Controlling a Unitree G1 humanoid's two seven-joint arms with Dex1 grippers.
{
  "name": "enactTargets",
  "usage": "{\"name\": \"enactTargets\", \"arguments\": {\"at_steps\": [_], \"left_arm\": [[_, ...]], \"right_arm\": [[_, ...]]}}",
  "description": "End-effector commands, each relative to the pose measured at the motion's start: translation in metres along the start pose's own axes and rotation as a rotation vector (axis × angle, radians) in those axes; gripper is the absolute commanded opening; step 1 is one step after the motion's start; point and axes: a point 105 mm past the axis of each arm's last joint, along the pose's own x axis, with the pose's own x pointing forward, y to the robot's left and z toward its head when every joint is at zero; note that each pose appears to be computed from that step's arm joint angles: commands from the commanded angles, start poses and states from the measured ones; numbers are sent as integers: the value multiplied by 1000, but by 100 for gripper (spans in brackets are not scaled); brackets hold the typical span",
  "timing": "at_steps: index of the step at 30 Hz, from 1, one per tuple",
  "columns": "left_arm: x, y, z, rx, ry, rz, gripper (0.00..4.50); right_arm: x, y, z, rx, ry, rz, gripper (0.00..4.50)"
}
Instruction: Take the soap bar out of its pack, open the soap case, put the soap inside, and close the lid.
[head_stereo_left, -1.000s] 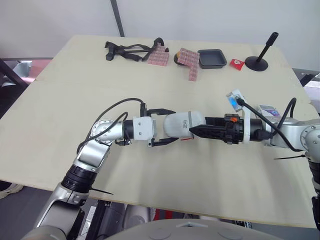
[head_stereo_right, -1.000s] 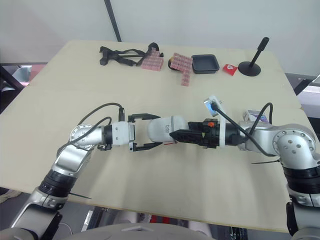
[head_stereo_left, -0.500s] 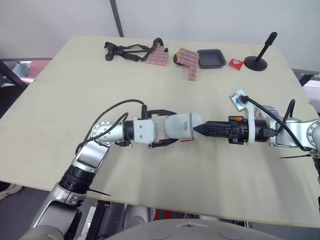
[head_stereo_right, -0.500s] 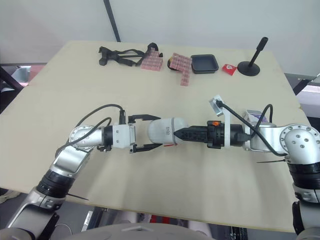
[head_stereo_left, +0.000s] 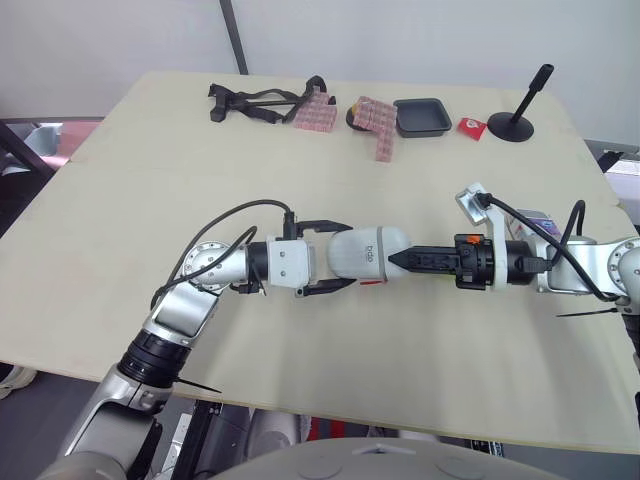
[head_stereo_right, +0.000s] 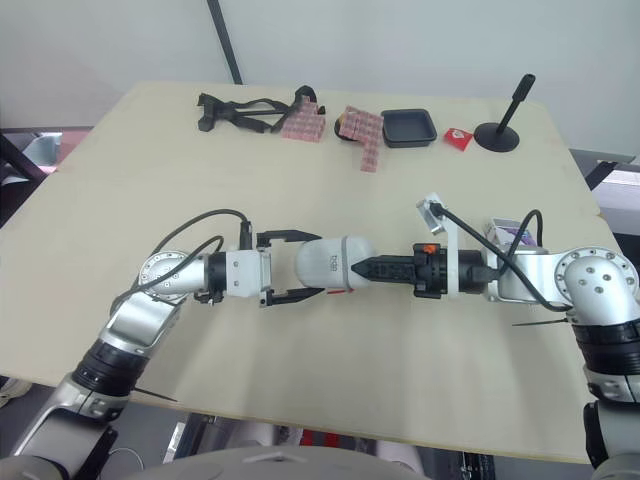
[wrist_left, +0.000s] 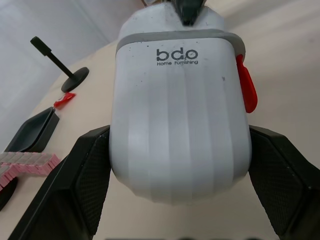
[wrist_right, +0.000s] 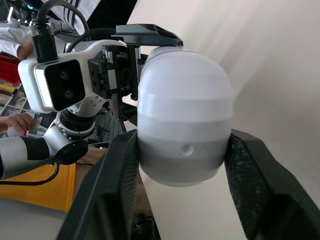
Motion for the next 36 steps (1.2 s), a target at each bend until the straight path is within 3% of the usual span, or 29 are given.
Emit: {"name": "enactTargets", "arguments": {"at_steps": [1, 23, 36], "left_arm": [[1, 3, 10, 21, -36, 10, 366], [-3, 3, 13, -18, -52, 21, 366], [-3, 3, 9, -42, -43, 26, 366]], "right_arm": [[-3, 3, 6, -49, -9, -9, 198], [-17, 14, 12, 12, -78, 186, 198], [-73, -15, 21, -28, -84, -107, 198]]}}
